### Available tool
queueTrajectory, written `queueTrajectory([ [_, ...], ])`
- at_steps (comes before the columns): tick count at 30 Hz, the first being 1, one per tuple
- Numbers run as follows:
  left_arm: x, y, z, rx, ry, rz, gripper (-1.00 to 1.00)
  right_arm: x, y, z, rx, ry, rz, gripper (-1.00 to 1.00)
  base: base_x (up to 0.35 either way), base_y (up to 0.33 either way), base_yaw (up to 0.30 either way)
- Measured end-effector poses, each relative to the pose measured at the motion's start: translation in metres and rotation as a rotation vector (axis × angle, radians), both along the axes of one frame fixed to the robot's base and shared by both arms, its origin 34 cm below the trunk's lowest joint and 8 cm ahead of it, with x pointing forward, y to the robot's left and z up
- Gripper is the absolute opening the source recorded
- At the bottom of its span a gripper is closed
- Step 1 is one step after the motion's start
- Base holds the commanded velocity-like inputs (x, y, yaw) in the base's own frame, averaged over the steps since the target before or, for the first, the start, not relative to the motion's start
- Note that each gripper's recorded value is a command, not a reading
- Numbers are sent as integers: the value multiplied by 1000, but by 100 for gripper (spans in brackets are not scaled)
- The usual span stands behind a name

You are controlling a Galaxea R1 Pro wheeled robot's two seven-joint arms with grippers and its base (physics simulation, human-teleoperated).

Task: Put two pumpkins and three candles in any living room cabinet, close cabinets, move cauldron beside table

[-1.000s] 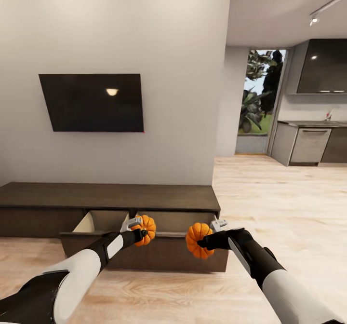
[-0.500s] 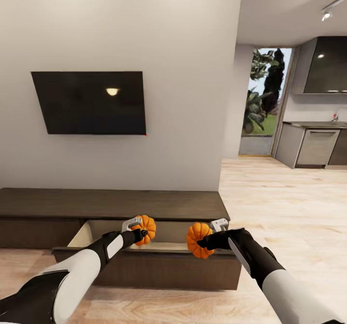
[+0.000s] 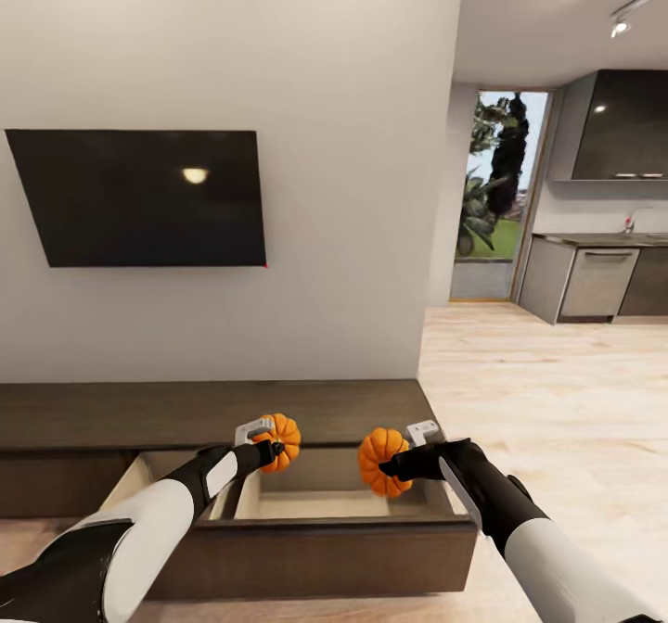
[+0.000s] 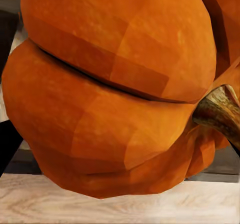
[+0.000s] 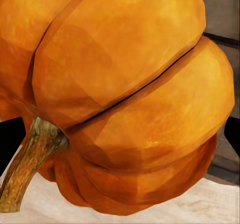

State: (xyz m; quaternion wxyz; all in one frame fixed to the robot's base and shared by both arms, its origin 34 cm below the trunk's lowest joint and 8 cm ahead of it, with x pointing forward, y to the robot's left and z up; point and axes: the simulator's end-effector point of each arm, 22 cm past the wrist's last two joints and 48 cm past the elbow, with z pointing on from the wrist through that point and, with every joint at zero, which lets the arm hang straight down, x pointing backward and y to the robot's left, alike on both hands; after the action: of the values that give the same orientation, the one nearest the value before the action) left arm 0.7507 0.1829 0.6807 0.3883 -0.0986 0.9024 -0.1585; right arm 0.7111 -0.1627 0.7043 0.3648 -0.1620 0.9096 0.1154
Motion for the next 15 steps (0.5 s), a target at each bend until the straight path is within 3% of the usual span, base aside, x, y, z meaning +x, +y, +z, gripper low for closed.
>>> queueTrajectory([
  [5,0,0,0,-1,0,0,-100,0,0,0,-2,0,0,-100,262,-172,-1],
  [10,1,0,0,-4,-1,3,-100,0,0,0,3,1,0,-100,93,-51,0],
  [15,0,0,1,-4,-1,2,-100,0,0,0,2,0,0,-100,252,-34,0],
])
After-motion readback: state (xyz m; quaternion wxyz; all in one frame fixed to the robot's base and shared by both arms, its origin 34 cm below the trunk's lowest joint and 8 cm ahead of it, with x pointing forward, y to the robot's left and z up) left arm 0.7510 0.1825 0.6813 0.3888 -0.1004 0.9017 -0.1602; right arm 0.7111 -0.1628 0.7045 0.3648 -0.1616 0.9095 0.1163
